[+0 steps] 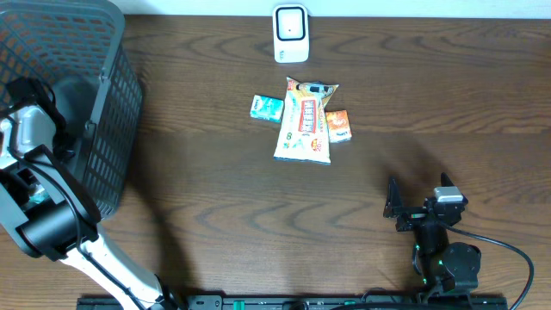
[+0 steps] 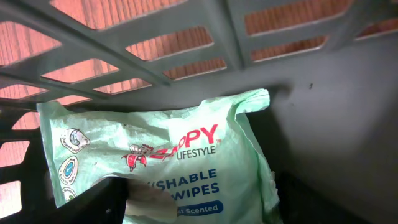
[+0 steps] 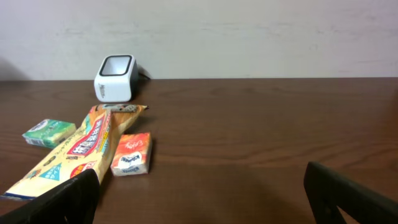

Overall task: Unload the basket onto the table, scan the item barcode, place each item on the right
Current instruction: 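Grasp the pale green washable wipes pack with the left gripper, then carry the wipes pack to the scanner and release it beside the bag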

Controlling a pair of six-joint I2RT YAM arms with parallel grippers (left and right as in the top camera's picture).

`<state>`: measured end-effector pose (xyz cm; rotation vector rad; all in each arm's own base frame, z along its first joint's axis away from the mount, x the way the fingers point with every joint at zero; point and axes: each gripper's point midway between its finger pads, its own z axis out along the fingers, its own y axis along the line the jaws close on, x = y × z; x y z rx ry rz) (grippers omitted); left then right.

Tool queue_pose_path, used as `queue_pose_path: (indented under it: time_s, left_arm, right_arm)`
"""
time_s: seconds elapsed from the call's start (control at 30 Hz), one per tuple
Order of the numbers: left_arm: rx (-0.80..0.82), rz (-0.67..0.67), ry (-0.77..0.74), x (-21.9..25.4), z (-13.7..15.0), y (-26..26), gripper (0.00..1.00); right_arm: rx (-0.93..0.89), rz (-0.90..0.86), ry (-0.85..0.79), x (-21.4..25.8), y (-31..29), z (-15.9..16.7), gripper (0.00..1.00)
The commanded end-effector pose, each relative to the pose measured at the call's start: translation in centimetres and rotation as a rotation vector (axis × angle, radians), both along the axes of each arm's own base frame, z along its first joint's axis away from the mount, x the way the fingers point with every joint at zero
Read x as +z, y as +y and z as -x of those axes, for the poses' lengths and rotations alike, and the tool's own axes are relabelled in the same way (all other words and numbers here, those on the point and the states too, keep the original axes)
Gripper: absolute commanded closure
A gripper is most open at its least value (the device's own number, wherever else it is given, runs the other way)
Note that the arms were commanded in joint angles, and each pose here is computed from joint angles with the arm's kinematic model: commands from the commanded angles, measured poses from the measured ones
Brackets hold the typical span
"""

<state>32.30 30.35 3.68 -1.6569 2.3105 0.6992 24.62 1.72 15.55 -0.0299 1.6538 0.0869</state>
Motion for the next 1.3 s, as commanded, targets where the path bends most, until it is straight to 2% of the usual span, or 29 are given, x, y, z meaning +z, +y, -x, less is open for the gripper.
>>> queue_pose_path:
  time_s: [0.0,0.13,0.17,0.3,0.4,0.53,0.67,0.8,0.93,1.07,1.1,1.2,1.27]
  left_arm:
    - [0.011,0.031,0.046,-1.5,1.7,0.0,0.37]
    - [0.000,0.030,0.048,-1.4,1.7,0.0,0.91]
    - [-0.001,0.028,0.043,-1.2,1.6,0.0,0.92]
    - [-0.007,-0.005,-0.012,1.3,0.8,0.1,0.93]
    - [-0.016,-0.033,-0.112,4.8,-0.3,-0.4,0.92]
    - [-0.107,-0.020,-0.400,12.2,-3.6,-2.7,0.93]
    - [-0.267,-0.007,-0.727,20.8,-7.0,-6.2,0.92]
    - [-0.476,-0.049,-1.027,30.9,-8.4,-11.3,0.93]
    - [-0.698,-0.040,-1.230,37.9,-8.5,-17.8,0.93]
    - [-0.906,0.038,-1.336,41.2,-8.5,-25.5,0.93]
    - [-1.030,0.053,-1.324,41.3,-8.8,-29.3,0.92]
    - [-1.267,0.011,-1.237,39.8,-9.9,-34.5,0.92]
    - [-1.317,0.008,-1.183,38.2,-10.9,-36.8,0.92]
  right_arm:
    - [-0.014,0.002,0.005,-0.2,-0.3,0.0,0.01]
    - [-0.014,0.002,0.005,-0.2,-0.3,0.0,0.01]
    - [-0.014,0.002,0.005,-0.2,-0.3,0.0,0.01]
    - [-0.014,0.002,0.005,-0.2,-0.3,0.0,0.01]
    - [-0.014,0.002,0.005,-0.2,-0.3,0.0,0.01]
    - [-0.014,0.002,0.005,-0.2,-0.3,0.0,0.01]
    - [-0.014,0.002,0.005,-0.2,-0.3,0.0,0.01]
    - [-0.014,0.002,0.005,-0.2,-0.3,0.0,0.00]
    - [-0.014,0.002,0.005,-0.2,-0.3,0.0,0.01]
    - [-0.014,0.002,0.005,-0.2,-0.3,0.0,0.01]
    - [-0.014,0.002,0.005,-0.2,-0.3,0.0,0.01]
    - [-0.014,0.002,0.005,-0.2,-0.3,0.0,0.01]
    - [-0.014,0.002,0.005,-0.2,-0.3,0.0,0.01]
